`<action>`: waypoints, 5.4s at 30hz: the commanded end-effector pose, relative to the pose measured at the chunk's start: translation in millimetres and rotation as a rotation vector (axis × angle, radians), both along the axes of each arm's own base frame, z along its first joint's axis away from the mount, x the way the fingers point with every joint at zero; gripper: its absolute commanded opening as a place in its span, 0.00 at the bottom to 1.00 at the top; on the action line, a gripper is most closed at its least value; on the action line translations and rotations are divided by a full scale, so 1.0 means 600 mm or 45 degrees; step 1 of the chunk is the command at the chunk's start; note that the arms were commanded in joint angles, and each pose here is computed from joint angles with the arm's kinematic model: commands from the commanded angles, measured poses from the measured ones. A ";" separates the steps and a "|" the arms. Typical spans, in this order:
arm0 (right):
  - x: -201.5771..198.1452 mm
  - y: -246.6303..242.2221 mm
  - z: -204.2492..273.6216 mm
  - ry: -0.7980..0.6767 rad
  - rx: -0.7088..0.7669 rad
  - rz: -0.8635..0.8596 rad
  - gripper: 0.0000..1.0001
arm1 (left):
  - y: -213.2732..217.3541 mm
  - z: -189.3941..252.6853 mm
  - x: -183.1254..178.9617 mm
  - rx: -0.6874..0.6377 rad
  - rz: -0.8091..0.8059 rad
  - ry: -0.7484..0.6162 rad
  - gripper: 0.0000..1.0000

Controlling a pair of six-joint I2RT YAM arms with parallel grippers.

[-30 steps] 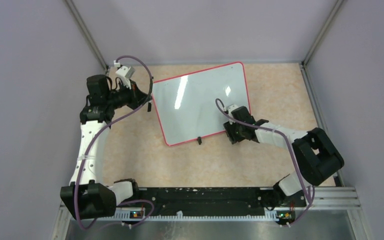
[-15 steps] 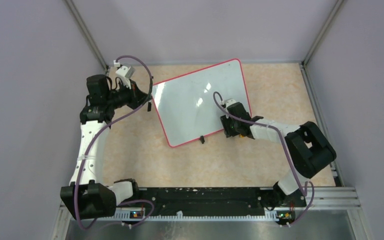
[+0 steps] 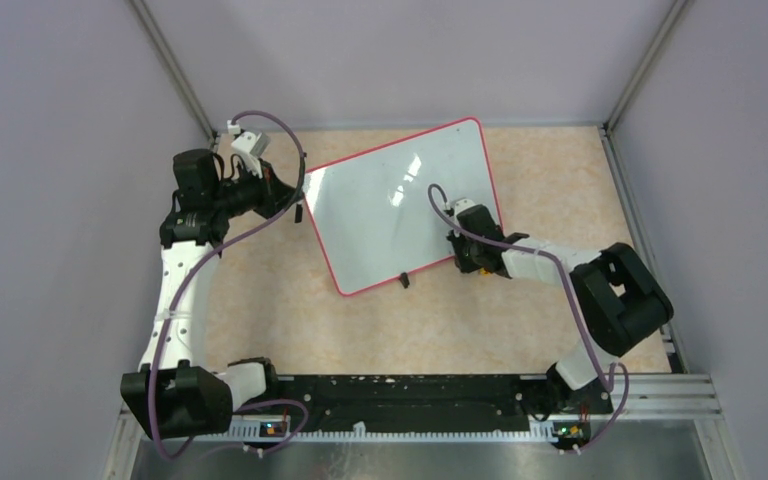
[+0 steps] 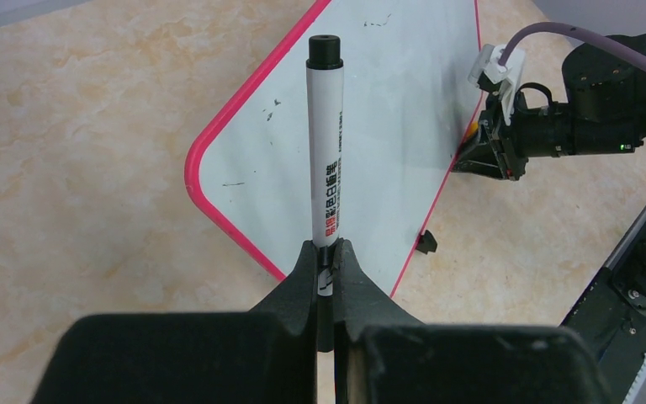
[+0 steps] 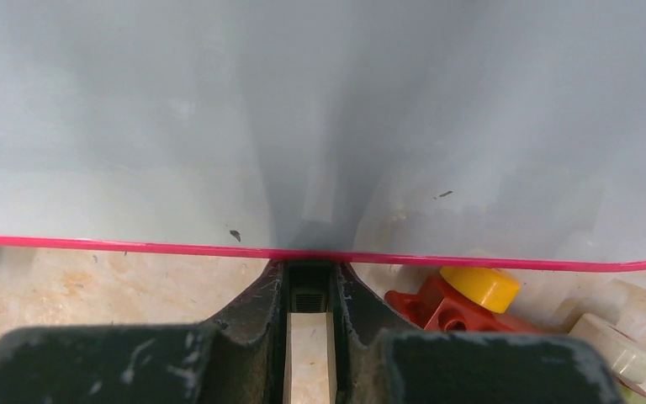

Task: Write a sentence on the whiteboard
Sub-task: Move the whiteboard to the center of the board, then pass from the left arm to the right, then pass from the right arm to the left

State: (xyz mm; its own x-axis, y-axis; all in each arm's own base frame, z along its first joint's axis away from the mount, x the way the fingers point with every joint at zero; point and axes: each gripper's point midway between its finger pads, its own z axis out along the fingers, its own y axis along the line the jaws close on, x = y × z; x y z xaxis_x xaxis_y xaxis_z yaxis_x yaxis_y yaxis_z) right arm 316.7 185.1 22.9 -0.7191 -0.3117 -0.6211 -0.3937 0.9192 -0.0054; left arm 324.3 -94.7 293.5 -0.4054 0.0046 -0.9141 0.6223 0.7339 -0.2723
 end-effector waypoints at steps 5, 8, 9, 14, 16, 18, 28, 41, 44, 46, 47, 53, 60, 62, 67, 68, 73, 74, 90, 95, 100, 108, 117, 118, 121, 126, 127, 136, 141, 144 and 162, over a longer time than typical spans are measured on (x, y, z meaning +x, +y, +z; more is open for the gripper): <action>-0.050 -0.028 0.008 0.101 -0.049 0.126 0.00 | -0.002 0.051 -0.006 0.007 -0.009 -0.118 0.00; -0.068 -0.050 -0.004 0.146 -0.140 0.171 0.00 | -0.003 0.053 -0.007 0.005 -0.011 -0.120 0.00; -0.072 -0.057 -0.006 0.153 -0.163 0.183 0.00 | -0.003 0.053 -0.007 0.005 -0.012 -0.121 0.00; -0.088 -0.087 -0.017 0.190 -0.234 0.211 0.00 | -0.003 0.058 -0.006 0.004 -0.014 -0.127 0.00; -0.087 -0.099 -0.016 0.179 -0.260 0.215 0.00 | -0.003 0.059 -0.006 0.003 -0.012 -0.129 0.00; -0.087 -0.108 -0.014 0.173 -0.275 0.222 0.00 | -0.003 0.060 -0.006 0.005 -0.013 -0.133 0.00; -0.100 -0.106 0.001 0.177 -0.253 0.334 0.08 | -0.007 0.061 -0.005 -0.006 -0.031 -0.125 0.00; -0.108 -0.057 0.156 -0.005 -0.044 0.547 0.83 | -0.054 0.106 -0.015 0.020 -0.189 -0.188 0.00; -0.111 -0.020 0.235 -0.068 0.111 0.621 0.84 | -0.102 0.115 -0.029 0.066 -0.314 -0.230 0.00; -0.111 0.008 0.303 -0.116 0.245 0.662 0.84 | -0.129 0.121 -0.039 0.074 -0.398 -0.243 0.00; -0.115 0.022 0.338 -0.134 0.327 0.692 0.84 | -0.141 0.124 -0.046 0.069 -0.442 -0.248 0.00; -0.118 0.074 0.514 -0.206 0.743 0.732 0.84 | -0.210 0.110 -0.094 0.137 -0.672 -0.284 0.00; -0.134 0.112 0.582 -0.147 1.019 0.786 0.81 | -0.279 0.081 -0.134 0.251 -0.810 -0.283 0.00; -0.141 0.118 0.582 -0.118 1.056 0.801 0.81 | -0.291 0.077 -0.139 0.263 -0.832 -0.277 0.00; -0.151 0.132 0.572 -0.075 1.066 0.833 0.77 | -0.323 0.059 -0.147 0.307 -0.891 -0.247 0.00; -0.150 0.134 0.570 -0.070 1.063 0.828 0.76 | -0.327 0.057 -0.147 0.316 -0.897 -0.248 0.00; -0.137 0.147 0.544 -0.046 1.021 0.780 0.61 | -0.347 0.050 -0.149 0.363 -0.915 -0.255 0.00; -0.138 0.150 0.539 -0.036 1.015 0.780 0.59 | -0.349 0.050 -0.149 0.366 -0.916 -0.256 0.00; -0.128 0.173 0.510 0.021 0.997 0.761 0.27 | -0.372 0.047 -0.163 0.380 -0.965 -0.253 0.00; -0.132 0.176 0.507 0.040 1.005 0.778 0.00 | -0.373 0.048 -0.160 0.389 -0.959 -0.261 0.00; -0.137 0.172 0.505 0.046 1.002 0.793 0.00 | -0.369 0.051 -0.153 0.403 -0.918 -0.256 0.06; -0.085 0.122 0.589 -0.064 1.198 0.654 0.00 | -0.323 0.073 -0.134 0.345 -0.781 -0.291 0.90; -0.110 0.131 0.595 0.023 1.327 0.694 0.00 | -0.337 0.073 -0.134 0.284 -0.798 -0.279 0.84; -0.113 0.131 0.597 0.029 1.336 0.700 0.00 | -0.338 0.073 -0.131 0.284 -0.792 -0.272 0.82; -0.124 0.131 0.600 0.022 1.334 0.737 0.00 | -0.340 0.076 -0.133 0.273 -0.802 -0.277 0.74; -0.143 0.135 0.602 0.024 1.332 0.823 0.00 | -0.348 0.074 -0.148 0.226 -0.861 -0.238 0.60; -0.146 0.136 0.603 0.023 1.332 0.839 0.00 | -0.351 0.071 -0.150 0.215 -0.871 -0.220 0.60; -0.156 0.138 0.597 0.021 1.302 0.894 0.00 | -0.360 0.070 -0.176 0.150 -0.971 -0.147 0.08; -0.162 0.134 0.572 0.064 1.256 0.898 0.23 | -0.346 0.063 -0.167 0.240 -0.949 -0.218 0.00; -0.152 0.132 0.556 0.104 1.232 0.803 0.42 | -0.337 0.056 -0.166 0.305 -0.964 -0.249 0.00; -0.178 0.169 0.519 0.218 1.145 0.899 0.39 | -0.341 0.032 -0.169 0.338 -0.994 -0.194 0.00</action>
State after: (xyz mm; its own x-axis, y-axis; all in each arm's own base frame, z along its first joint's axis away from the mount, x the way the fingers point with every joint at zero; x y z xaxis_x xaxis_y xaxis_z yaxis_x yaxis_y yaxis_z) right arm 210.5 281.4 319.8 -0.7135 -0.1697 -0.6798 -0.7006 0.1567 0.6961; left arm 224.2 -293.7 298.3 -0.1027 0.4861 -0.8678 0.9908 0.1272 -0.0460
